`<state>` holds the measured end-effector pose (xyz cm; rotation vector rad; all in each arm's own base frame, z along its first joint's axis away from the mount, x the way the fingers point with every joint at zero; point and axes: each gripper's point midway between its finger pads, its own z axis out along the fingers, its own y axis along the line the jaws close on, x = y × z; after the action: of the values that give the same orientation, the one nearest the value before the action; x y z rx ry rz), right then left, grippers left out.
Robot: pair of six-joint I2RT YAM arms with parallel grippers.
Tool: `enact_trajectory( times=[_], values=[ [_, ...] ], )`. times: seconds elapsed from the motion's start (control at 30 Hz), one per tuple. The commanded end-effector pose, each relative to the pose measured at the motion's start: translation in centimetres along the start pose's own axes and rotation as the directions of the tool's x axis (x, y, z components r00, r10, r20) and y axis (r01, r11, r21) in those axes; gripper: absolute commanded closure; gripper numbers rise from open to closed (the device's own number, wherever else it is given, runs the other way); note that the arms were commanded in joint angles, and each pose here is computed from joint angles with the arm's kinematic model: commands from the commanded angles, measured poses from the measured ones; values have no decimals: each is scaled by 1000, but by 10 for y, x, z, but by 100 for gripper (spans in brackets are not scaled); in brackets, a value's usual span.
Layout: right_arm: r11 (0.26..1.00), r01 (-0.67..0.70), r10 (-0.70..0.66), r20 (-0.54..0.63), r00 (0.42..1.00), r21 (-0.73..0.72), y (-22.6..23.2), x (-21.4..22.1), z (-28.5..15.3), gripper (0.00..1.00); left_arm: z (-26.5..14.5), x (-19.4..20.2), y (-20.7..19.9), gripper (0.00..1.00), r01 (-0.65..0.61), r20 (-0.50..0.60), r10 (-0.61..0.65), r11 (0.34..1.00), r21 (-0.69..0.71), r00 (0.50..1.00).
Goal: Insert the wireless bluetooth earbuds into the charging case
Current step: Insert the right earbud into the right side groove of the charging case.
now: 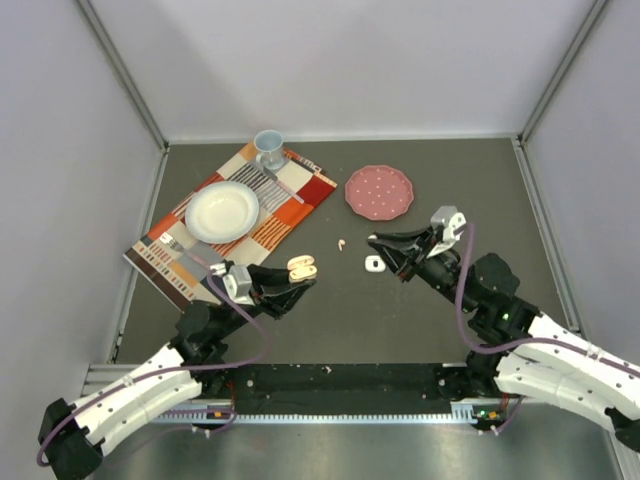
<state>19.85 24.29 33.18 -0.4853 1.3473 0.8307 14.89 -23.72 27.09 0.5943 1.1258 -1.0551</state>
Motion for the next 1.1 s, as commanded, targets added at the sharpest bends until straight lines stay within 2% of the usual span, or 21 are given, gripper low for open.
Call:
enact_trajectory(
  times=[0.0,0.1,0.5,1.07],
  values=[
    [998,17,-8,148,989,-58,33,-36,3,100,1,-16,-1,100,-9,76,9,1000,0,997],
    [997,24,-10,172,985,-78,53,-40,6,100,1,-15,1,100,-15,77,16,1000,-10,997],
    [995,72,-83,185,979,68,86,-25,27,100,1,-14,2,100,-35,85,36,999,-10,996],
    [998,61,-58,203,978,-11,121,-23,41,100,-6,-16,-1,100,-142,134,139,990,10,981]
  ],
)
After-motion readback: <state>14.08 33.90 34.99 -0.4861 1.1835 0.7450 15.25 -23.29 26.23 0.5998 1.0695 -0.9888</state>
